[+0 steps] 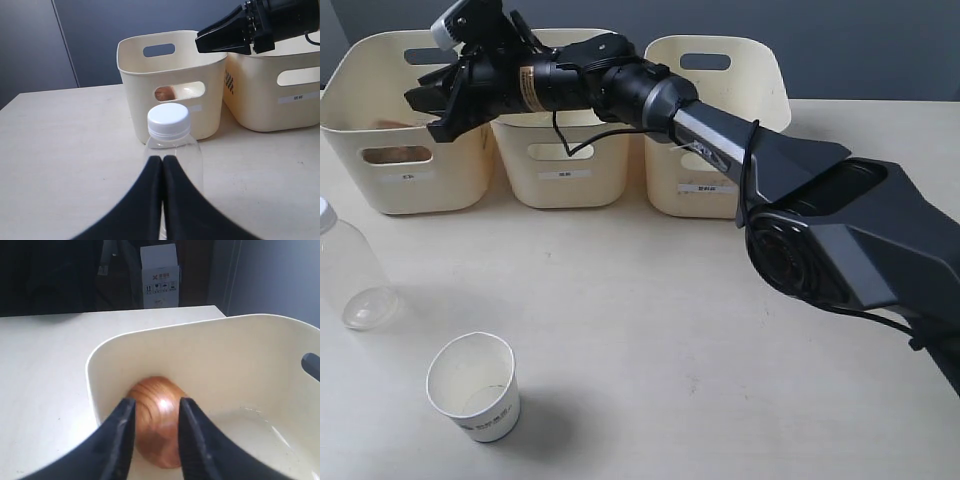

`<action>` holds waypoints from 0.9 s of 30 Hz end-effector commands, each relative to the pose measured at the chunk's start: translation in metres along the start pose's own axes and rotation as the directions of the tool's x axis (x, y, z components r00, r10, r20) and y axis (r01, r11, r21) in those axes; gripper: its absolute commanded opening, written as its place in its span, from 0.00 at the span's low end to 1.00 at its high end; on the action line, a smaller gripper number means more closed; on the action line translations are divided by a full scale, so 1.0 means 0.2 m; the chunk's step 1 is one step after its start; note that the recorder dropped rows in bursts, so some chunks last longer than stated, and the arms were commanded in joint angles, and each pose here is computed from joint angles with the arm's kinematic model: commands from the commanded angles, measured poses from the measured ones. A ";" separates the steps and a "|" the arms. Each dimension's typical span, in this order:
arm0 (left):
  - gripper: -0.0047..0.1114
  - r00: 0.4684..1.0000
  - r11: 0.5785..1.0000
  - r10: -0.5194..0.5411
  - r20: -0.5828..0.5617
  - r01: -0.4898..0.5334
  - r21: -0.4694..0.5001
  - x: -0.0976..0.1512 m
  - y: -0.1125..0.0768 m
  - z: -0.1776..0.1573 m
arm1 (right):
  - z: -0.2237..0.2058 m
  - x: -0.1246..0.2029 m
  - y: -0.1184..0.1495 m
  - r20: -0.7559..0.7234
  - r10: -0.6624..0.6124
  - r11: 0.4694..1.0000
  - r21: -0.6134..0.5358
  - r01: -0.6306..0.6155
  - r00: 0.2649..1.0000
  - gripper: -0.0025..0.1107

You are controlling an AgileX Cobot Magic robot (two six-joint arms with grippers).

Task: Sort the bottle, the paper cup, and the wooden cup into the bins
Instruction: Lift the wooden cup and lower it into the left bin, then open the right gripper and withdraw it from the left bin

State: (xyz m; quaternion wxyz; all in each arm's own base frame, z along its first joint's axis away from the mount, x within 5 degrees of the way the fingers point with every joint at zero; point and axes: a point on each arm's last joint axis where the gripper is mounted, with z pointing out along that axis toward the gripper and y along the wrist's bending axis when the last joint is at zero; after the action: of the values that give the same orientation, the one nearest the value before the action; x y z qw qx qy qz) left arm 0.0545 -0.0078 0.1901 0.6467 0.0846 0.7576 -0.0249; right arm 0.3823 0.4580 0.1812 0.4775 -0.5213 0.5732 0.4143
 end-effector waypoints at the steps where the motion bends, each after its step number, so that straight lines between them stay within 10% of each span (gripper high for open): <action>1: 0.04 1.000 1.000 -0.001 0.012 0.001 0.002 -0.01 0.00 0.00 | -0.02 -0.05 -0.01 0.020 -0.003 1.000 0.009 0.003 1.000 0.30; 13: 0.04 1.000 1.000 -0.001 0.012 0.001 0.002 -0.01 0.00 0.00 | -0.24 -0.54 0.16 0.136 -0.079 0.964 -0.241 0.110 0.988 0.29; 18: 0.04 1.000 1.000 -0.001 0.012 0.001 0.002 -0.01 0.00 0.00 | -0.43 -0.72 0.24 0.155 -0.098 0.889 -0.430 0.157 0.983 0.01; 27: 0.04 1.000 1.000 -0.001 0.012 0.001 0.002 -0.01 0.00 0.00 | -0.50 -0.79 0.23 0.125 -0.015 0.898 -0.435 0.069 0.992 0.02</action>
State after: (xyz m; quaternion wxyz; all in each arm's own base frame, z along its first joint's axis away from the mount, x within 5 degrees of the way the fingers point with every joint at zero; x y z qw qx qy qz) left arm 0.0545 -0.0078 0.1901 0.6467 0.0846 0.7576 -0.0249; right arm 0.3255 0.4020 0.3458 0.3852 -0.6032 0.4293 0.5510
